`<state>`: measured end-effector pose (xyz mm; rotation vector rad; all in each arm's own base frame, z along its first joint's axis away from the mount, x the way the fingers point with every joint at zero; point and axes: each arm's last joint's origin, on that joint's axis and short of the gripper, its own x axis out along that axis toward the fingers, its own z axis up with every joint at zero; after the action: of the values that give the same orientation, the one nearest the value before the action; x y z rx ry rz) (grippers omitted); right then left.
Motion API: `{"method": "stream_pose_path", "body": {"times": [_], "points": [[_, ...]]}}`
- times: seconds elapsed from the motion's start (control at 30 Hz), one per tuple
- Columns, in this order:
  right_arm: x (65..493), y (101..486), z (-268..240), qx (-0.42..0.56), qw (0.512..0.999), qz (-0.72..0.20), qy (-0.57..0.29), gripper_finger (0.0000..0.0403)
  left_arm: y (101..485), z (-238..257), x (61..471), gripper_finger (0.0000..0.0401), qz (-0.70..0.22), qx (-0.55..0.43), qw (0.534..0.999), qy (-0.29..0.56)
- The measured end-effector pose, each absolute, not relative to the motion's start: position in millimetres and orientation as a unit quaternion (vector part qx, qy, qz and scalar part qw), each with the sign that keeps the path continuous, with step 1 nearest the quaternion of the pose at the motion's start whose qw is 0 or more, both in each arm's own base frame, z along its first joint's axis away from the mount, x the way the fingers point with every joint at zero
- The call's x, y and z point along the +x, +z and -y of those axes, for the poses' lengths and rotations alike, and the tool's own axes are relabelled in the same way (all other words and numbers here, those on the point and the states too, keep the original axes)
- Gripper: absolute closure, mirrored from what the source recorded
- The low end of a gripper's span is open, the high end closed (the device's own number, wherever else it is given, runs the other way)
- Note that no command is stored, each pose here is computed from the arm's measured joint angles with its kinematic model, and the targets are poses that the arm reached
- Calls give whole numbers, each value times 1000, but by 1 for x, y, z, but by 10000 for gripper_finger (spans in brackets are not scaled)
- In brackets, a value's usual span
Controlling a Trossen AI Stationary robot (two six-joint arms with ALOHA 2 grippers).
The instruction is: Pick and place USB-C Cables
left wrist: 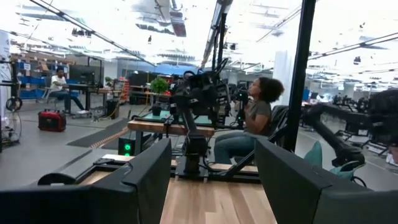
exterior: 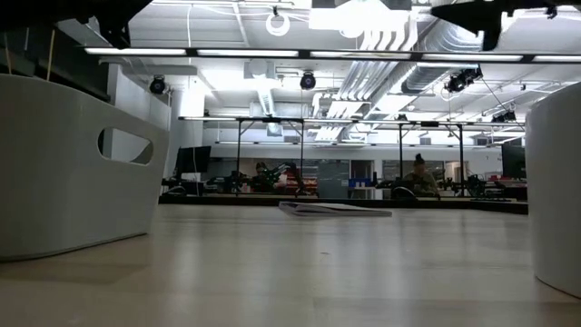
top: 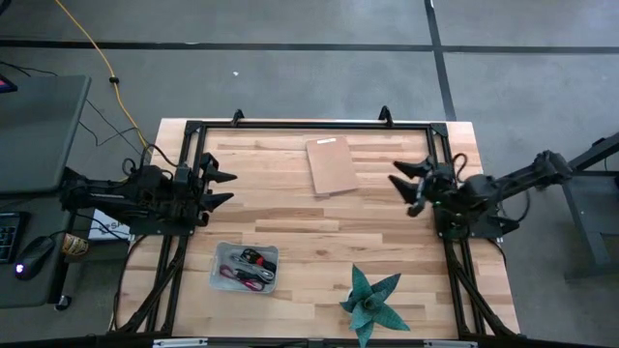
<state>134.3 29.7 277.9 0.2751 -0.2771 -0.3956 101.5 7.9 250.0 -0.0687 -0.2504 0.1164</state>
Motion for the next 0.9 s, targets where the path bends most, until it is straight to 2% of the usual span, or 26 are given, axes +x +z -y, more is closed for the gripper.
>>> {"method": "stream_pose_path", "body": {"times": [0.2,0.37,0.7,0.9], "points": [[95,272,-20,166,971,99,-141,162,250,-8,102,188,125,-34,990,58],[80,270,-17,173,976,99,-92,162,250,-8,102,188,124,-34,990,58],[89,257,-21,164,979,87,-86,162,249,-8,102,188,121,-38,990,58],[98,254,-26,112,988,94,-42,162,249,-8,102,188,118,-39,991,58]]}}
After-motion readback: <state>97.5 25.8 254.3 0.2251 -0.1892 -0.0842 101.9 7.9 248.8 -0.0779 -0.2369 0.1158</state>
